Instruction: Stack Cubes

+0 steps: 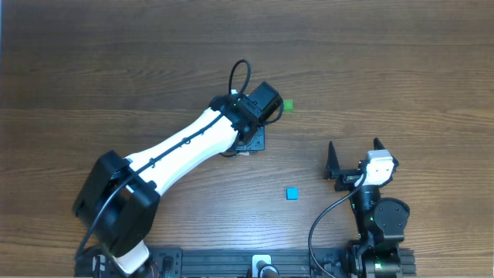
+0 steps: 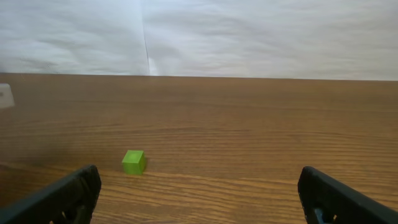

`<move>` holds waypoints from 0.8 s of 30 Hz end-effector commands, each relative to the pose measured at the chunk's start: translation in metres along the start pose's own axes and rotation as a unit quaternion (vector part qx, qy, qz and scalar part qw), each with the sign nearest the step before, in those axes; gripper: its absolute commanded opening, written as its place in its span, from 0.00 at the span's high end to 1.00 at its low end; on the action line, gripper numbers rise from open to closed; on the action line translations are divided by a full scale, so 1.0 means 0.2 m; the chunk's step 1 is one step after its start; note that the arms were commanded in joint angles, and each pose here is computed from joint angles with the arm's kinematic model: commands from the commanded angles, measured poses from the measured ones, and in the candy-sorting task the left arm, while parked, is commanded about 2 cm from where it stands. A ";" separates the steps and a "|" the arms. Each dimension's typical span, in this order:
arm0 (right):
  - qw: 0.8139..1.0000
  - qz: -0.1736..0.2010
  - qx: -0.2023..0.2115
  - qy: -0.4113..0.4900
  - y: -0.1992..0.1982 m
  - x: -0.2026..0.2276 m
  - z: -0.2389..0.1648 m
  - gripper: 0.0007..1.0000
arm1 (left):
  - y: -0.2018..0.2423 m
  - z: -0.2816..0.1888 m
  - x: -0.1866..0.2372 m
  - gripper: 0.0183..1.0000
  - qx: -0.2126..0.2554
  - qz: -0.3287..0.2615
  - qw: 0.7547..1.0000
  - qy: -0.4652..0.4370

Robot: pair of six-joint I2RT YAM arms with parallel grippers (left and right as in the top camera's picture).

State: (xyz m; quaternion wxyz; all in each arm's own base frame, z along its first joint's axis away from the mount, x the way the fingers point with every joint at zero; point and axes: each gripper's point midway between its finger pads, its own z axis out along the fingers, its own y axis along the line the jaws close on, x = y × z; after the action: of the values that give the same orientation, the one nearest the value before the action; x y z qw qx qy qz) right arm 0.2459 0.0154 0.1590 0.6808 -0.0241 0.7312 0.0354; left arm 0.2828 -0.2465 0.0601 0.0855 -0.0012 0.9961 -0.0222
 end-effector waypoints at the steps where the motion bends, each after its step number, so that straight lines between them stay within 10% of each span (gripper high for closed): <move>1: 1.000 -0.004 0.001 0.001 0.00 0.01 0.00 0.01 | 0.01 0.07 0.03 0.93 -0.007 0.005 1.000 0.017; 12: 1.000 -0.004 0.001 0.001 0.00 0.01 0.00 0.01 | 0.01 0.07 0.03 0.87 -0.007 0.005 1.000 0.017; 24: 1.000 -0.004 0.001 0.002 0.00 0.01 0.00 0.01 | 0.01 0.08 0.03 0.44 -0.007 0.005 1.000 0.017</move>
State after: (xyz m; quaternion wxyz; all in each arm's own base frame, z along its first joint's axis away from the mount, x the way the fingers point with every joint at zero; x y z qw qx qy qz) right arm 0.2459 0.0154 0.1589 0.6807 -0.0241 0.7313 0.0354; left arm 0.2831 -0.2485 0.0524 0.0792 0.0008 0.9966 -0.0211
